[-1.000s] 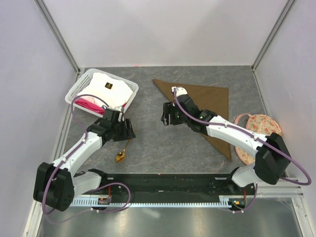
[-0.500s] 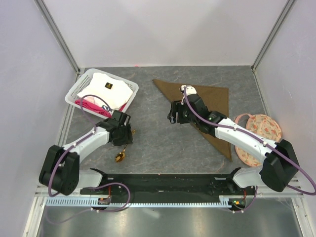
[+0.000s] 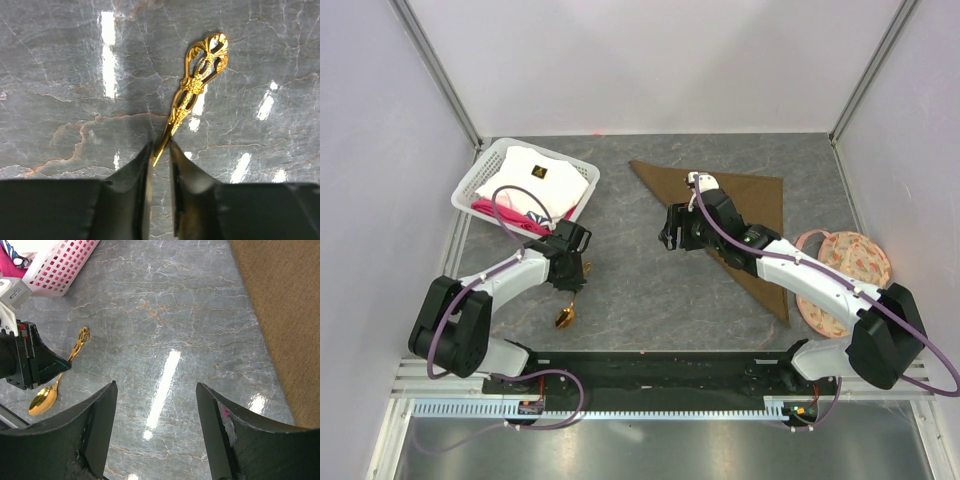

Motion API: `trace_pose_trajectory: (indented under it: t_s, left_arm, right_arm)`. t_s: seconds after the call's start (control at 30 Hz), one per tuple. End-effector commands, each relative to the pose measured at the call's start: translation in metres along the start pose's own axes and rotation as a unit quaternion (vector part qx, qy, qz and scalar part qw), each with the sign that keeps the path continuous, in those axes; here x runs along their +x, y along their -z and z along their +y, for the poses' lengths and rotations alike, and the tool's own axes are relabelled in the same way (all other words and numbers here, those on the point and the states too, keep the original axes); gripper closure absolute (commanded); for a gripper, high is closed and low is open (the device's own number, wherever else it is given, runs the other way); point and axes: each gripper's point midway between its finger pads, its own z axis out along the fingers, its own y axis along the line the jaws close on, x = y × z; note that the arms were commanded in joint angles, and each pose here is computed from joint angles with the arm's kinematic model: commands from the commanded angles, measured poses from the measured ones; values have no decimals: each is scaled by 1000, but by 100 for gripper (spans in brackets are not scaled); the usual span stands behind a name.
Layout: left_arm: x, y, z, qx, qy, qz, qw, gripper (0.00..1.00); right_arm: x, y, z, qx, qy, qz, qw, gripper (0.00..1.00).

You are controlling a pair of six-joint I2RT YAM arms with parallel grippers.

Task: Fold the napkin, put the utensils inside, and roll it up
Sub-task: Grab a utensil with the right arm

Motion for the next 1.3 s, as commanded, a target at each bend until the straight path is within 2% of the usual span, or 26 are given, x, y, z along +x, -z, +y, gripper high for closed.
trace_pose_trajectory:
  t_s: [0.0, 0.03, 0.1, 0.13, 0.33, 0.57, 0.8, 0.87, 1.07, 1.2, 1.27]
  left_arm:
    - [13, -7, -2, -3, 6, 30, 1000, 80]
    - [11, -7, -2, -1, 8, 28, 1000, 87]
    - [13, -8, -3, 2, 9, 30, 1000, 88]
    - [13, -9, -4, 4, 10, 31, 999, 93]
    - [15, -10, -28, 62, 52, 34, 996, 98]
    - [8, -12, -67, 144, 118, 31, 982, 98]
    - [0, -18, -96, 163, 116, 28, 979, 98]
    - [1, -22, -103, 169, 110, 37, 979, 96]
    - [0, -23, -115, 193, 101, 47, 975, 81]
    - [-8, -15, -120, 209, 89, 35, 973, 61]
    - [-13, -6, -122, 216, 81, 28, 973, 56]
  right_arm:
    - [-10, 7, 5, -16, 1, -17, 1000, 27]
    - [-10, 7, 4, -15, 1, -17, 1000, 28]
    - [-8, 6, 4, -15, 1, -13, 1000, 27]
    - [-7, 6, 5, -16, 2, -12, 1000, 27]
    - [-1, 3, 3, -15, 1, -3, 1000, 27]
    - [7, -1, 4, -21, 3, 11, 1000, 27]
    - [22, -6, 0, -21, -3, 30, 999, 27]
    - [27, -8, -2, -18, -3, 36, 999, 27]
    - [42, -8, -4, -22, -8, 55, 998, 27]
    - [48, -10, -6, -20, -9, 61, 998, 27]
    - [52, -14, -7, -17, -9, 68, 997, 27]
